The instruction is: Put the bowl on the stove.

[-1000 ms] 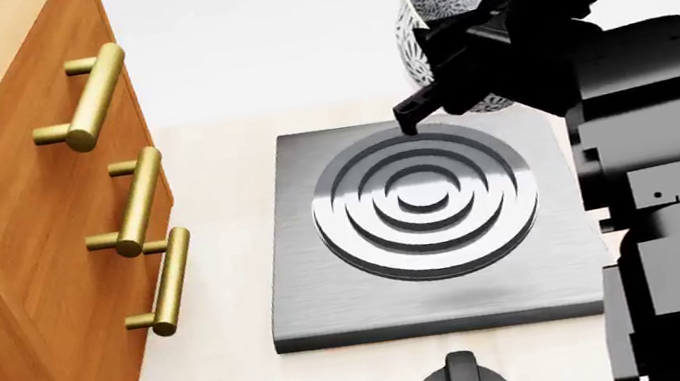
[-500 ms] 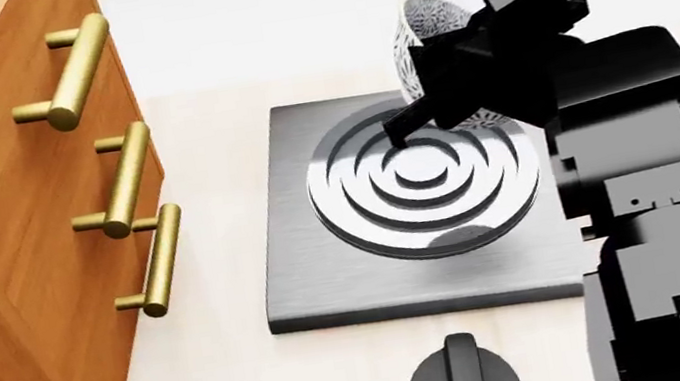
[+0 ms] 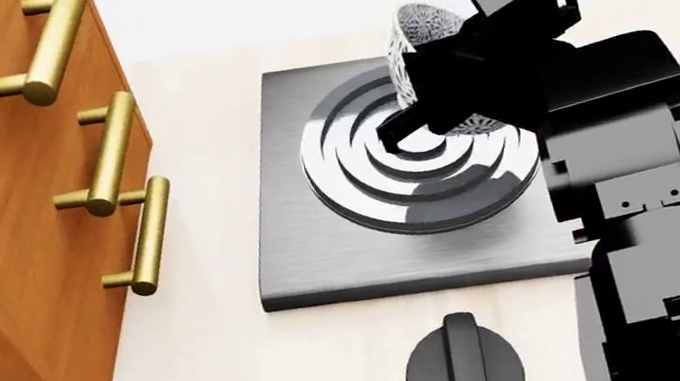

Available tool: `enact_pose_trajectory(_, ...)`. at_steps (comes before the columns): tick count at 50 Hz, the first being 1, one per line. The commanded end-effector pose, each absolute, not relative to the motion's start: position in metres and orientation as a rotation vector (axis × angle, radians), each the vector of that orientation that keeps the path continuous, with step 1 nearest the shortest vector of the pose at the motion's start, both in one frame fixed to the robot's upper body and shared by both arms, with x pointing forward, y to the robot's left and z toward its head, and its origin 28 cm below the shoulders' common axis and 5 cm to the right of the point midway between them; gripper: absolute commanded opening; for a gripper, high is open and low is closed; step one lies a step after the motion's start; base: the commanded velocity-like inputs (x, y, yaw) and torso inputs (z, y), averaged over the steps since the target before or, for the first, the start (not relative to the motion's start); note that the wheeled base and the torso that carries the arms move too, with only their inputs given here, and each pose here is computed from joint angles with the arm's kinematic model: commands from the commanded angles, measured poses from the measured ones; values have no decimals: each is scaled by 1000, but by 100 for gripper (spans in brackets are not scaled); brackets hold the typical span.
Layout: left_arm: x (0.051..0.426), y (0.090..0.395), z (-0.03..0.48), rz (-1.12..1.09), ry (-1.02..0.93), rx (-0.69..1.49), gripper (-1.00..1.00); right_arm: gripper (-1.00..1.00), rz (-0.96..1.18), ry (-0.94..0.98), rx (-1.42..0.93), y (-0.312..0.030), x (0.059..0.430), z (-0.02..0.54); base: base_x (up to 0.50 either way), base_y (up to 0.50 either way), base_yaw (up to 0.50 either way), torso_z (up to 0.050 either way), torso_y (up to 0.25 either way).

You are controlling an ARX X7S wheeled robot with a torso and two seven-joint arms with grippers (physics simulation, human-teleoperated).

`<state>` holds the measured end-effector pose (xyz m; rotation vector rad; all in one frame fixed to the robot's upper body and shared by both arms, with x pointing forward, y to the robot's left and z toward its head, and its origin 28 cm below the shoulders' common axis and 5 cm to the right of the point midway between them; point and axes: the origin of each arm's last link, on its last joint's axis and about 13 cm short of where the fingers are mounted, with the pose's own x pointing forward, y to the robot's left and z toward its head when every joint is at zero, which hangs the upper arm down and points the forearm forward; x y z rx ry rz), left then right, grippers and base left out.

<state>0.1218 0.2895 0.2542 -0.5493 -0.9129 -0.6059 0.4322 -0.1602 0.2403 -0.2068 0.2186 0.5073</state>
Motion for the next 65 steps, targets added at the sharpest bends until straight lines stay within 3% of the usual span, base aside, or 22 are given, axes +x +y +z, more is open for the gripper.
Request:
enact_pose_trajectory(1, 120, 291, 253, -591, -954, -524, 100, -100, 530, 203, -206, -152, 434, 243, 0, 0, 0, 0, 0)
enact_pose_trajectory(8, 121, 292, 253, -589, -947, -536, 100, -100, 530, 203, -206, -152, 434, 243, 0, 0, 0, 0, -187)
enact_pose_trajectory(57, 122, 293, 251, -583, -934, -564, 100, -100, 530, 203, -206, -152, 434, 243, 0, 0, 0, 0, 0)
enact_pose_trajectory(58, 122, 293, 251, -582, -935, -564, 100, 100, 530, 203, -206, -152, 434, 243, 0, 0, 0, 0, 0)
enact_pose_trajectory(65, 122, 293, 251, -583, -936, -565, 100, 100, 530, 203, -206, -152, 434, 243, 0, 0, 0, 0, 0)
